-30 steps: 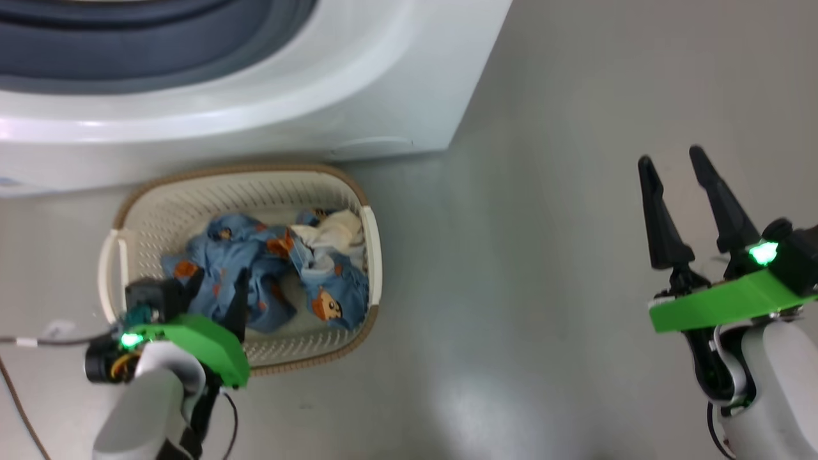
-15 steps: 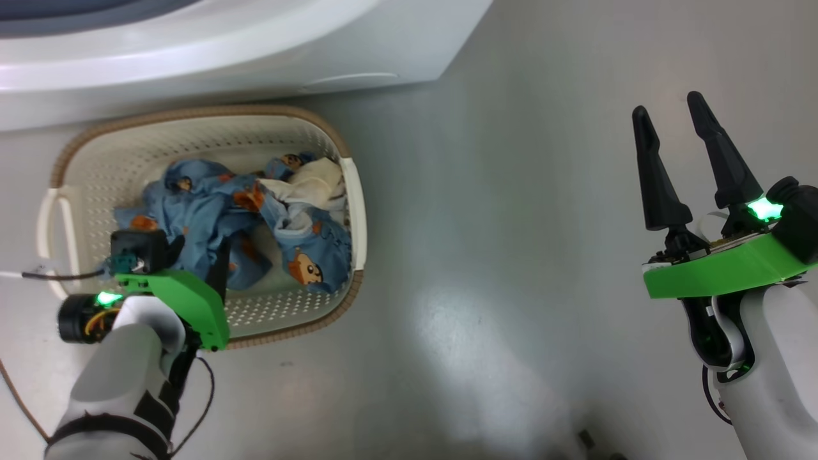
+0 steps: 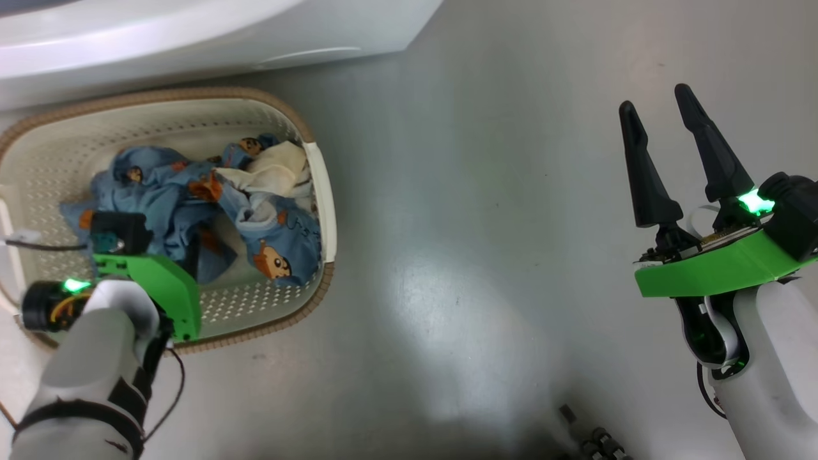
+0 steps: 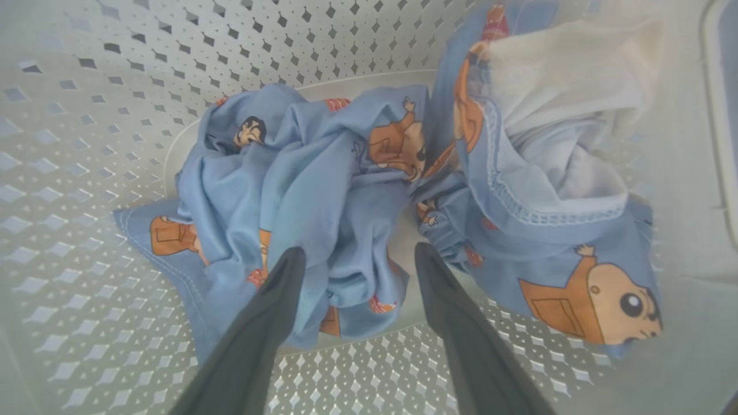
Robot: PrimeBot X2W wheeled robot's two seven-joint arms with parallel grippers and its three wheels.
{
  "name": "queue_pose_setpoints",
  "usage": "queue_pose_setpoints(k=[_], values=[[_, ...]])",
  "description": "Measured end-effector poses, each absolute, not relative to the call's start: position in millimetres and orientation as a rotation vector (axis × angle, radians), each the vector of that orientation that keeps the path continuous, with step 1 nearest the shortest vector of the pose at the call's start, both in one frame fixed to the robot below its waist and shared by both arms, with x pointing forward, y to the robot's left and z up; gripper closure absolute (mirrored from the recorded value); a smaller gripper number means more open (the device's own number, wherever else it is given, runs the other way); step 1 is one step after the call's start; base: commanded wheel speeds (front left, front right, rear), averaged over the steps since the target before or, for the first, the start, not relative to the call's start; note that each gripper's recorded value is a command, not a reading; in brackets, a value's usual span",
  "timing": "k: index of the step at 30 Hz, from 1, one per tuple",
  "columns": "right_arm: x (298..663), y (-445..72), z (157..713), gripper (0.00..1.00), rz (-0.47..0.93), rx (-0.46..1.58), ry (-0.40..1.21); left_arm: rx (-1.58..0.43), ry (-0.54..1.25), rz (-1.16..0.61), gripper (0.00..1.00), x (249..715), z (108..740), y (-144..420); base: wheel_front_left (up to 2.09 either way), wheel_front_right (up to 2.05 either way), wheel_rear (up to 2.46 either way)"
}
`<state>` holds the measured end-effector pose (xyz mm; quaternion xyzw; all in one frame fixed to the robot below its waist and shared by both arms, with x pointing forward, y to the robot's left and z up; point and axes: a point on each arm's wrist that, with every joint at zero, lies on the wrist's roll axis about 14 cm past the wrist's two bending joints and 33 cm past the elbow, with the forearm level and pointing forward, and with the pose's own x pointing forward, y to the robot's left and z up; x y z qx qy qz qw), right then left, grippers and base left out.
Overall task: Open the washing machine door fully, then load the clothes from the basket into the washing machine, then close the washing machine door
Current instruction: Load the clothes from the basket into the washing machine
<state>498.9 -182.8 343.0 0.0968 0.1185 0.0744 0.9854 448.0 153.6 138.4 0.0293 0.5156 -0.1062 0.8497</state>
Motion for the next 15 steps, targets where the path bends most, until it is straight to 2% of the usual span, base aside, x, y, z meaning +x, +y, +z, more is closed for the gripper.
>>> queue_pose_setpoints(k=[15], values=[[493, -183, 325, 0.00, 0.155, 0.187, 0.281, 0.123, 1.153, -0.221, 0.00, 454, 111, 160, 0.00, 0.00, 0.00]])
